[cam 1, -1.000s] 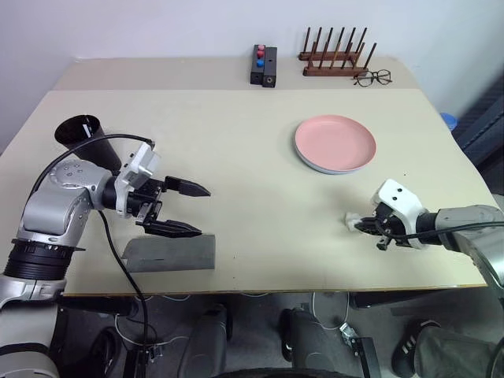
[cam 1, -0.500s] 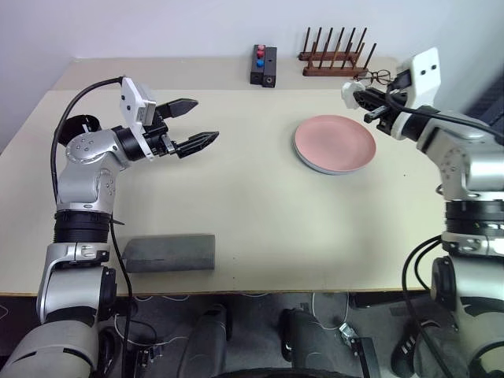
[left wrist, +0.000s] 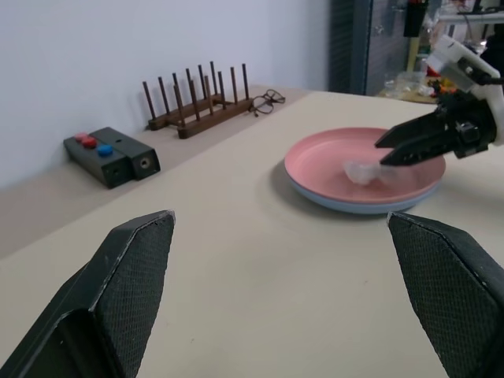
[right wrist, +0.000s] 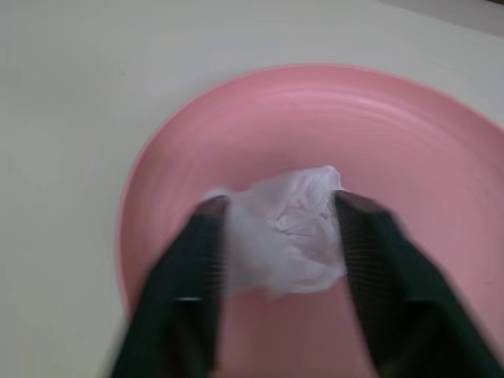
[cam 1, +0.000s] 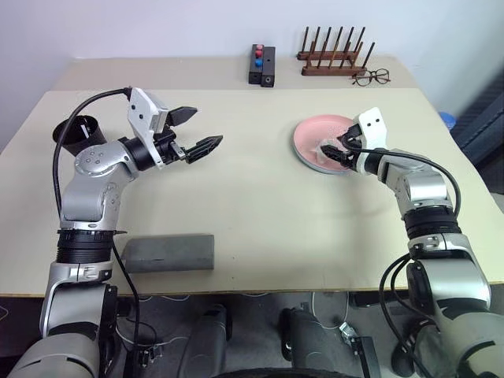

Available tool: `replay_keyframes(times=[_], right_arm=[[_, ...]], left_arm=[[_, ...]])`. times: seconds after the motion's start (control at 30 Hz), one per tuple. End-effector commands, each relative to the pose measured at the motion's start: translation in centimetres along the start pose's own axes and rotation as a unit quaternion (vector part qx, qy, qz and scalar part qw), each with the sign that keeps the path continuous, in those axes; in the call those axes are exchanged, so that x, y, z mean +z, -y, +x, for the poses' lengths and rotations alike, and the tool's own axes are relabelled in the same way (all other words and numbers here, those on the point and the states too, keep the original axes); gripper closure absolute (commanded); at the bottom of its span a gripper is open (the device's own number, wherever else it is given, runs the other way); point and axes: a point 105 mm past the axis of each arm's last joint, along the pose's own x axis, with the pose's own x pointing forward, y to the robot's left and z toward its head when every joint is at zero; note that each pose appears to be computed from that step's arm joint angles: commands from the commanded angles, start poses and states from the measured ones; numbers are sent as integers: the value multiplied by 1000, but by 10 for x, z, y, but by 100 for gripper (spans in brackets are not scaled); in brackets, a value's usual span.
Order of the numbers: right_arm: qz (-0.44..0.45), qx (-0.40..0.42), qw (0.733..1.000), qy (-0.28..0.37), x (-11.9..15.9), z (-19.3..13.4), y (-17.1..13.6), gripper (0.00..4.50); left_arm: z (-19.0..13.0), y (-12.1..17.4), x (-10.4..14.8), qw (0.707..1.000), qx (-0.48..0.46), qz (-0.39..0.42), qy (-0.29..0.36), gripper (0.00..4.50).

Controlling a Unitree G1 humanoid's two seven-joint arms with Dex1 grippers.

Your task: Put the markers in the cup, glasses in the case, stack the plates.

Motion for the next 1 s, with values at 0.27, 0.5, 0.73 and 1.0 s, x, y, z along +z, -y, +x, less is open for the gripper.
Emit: replay_keyframes(times=[0.27,0.5,0.73,1.0], right_arm=[[65,27,985,155,82,-24,2,4],[41,206,940,270,129,-99,-56,4],[-92,283,943,149,60,-135,-94,4],[-159,297,937,97,10,-150,-80,4]], left_arm=[[-7,-3,24,1000,-18,0,24,0],[-51,-6,23,991,-88,-97,39,0],[-117,20,9,976,-179,-125,-14,0],[-155,46,-13,968,-206,-137,-48,0]])
